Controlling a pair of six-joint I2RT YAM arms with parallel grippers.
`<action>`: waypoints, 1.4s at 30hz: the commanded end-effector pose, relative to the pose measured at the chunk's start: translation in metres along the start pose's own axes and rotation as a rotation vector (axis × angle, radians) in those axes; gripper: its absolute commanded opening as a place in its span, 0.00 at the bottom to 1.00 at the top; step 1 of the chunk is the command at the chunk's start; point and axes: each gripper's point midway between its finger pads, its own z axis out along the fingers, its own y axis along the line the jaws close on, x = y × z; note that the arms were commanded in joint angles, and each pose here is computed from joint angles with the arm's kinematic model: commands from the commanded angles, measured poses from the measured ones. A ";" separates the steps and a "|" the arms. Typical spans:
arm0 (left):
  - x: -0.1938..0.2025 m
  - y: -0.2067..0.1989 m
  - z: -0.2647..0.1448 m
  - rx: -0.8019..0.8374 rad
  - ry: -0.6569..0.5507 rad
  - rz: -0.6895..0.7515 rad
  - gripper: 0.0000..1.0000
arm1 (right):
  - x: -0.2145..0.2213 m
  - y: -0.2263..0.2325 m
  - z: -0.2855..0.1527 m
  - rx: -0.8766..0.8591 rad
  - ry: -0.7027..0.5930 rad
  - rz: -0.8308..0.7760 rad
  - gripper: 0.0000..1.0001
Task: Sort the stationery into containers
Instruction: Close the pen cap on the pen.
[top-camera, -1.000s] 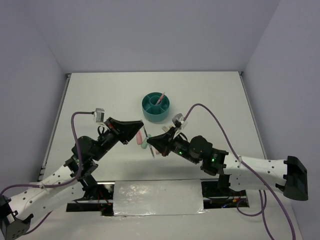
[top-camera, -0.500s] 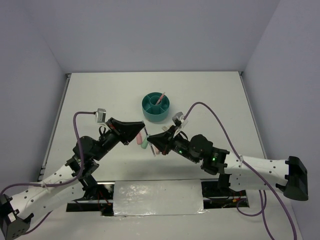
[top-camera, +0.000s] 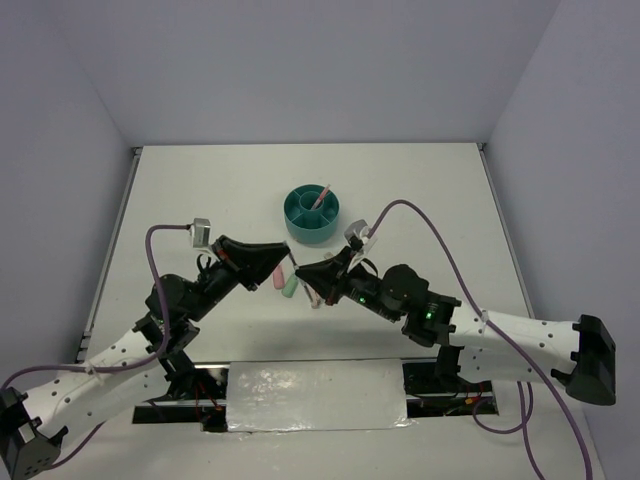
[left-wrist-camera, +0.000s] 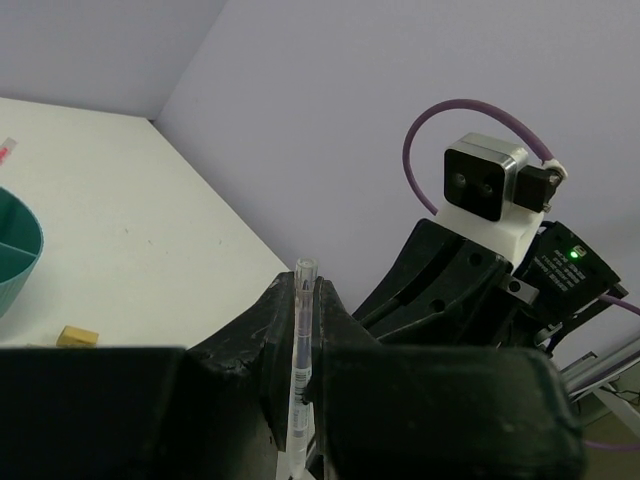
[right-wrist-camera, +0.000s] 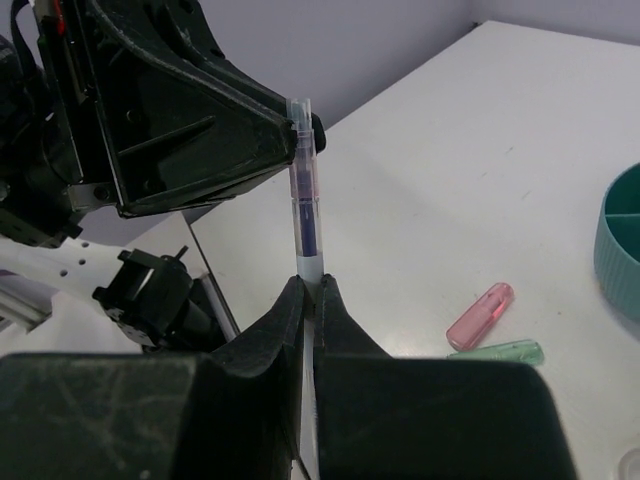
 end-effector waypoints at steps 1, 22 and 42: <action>0.021 -0.003 -0.004 0.050 0.081 -0.006 0.00 | -0.084 0.011 -0.004 -0.077 -0.272 0.016 0.00; 0.064 0.020 -0.002 -0.016 0.221 -0.049 0.00 | -0.141 0.034 0.004 -0.298 -0.397 0.036 0.00; 0.075 0.032 -0.011 -0.078 0.263 -0.014 0.00 | -0.165 0.041 0.011 -0.353 -0.389 -0.027 0.00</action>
